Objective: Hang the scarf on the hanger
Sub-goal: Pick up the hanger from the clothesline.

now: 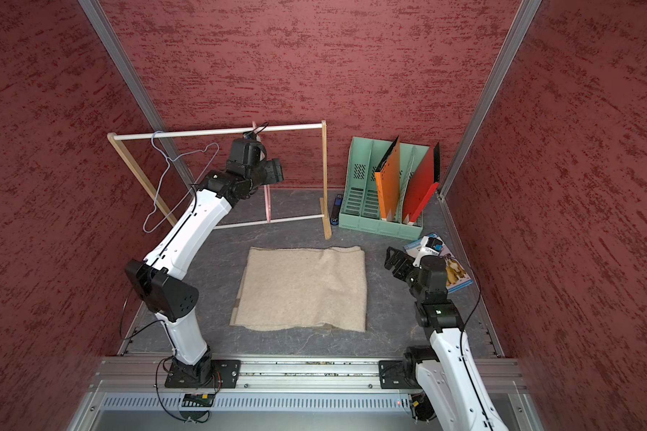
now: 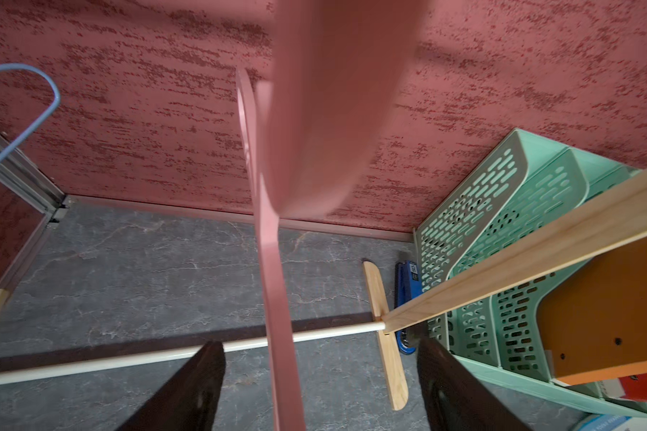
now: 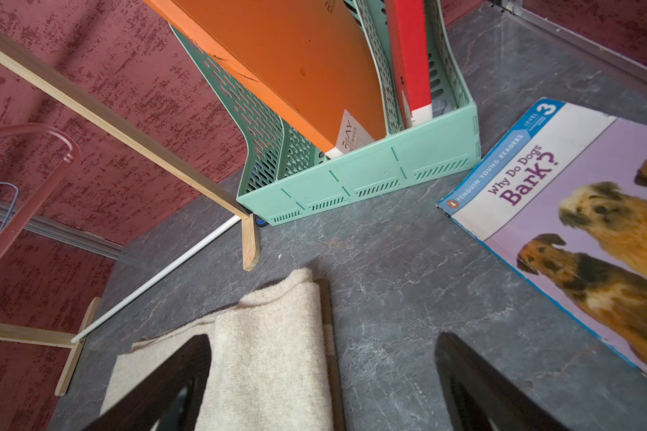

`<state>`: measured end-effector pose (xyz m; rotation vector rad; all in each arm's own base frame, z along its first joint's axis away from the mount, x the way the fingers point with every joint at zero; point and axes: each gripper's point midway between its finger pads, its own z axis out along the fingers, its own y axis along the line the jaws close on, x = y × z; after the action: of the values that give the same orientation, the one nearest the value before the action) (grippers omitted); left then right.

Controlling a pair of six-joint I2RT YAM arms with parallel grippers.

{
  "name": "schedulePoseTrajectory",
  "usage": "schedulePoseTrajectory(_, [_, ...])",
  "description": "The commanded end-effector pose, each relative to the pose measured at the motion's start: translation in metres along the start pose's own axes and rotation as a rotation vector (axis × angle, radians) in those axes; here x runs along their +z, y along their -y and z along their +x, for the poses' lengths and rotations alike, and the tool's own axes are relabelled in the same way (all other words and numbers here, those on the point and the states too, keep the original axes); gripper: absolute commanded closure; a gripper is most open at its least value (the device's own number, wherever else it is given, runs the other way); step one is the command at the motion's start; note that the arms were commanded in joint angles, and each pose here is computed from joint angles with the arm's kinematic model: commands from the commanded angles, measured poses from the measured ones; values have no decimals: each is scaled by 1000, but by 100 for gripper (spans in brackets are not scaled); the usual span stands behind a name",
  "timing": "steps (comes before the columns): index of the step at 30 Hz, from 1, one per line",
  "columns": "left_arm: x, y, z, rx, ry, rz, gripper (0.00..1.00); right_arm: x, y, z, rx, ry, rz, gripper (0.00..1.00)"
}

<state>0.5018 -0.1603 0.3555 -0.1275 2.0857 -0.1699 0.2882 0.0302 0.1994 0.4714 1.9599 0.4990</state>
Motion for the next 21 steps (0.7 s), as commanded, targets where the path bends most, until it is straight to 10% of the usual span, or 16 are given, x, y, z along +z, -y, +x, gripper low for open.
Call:
schedulePoseTrajectory(1, [-2,-10,-3,58,3,-62,21,1,1,-4,12,35,4,1])
schedulePoseTrajectory(21, [15,-24,-3,98,-40,-101,50,1,6,-1,36,36,17,1])
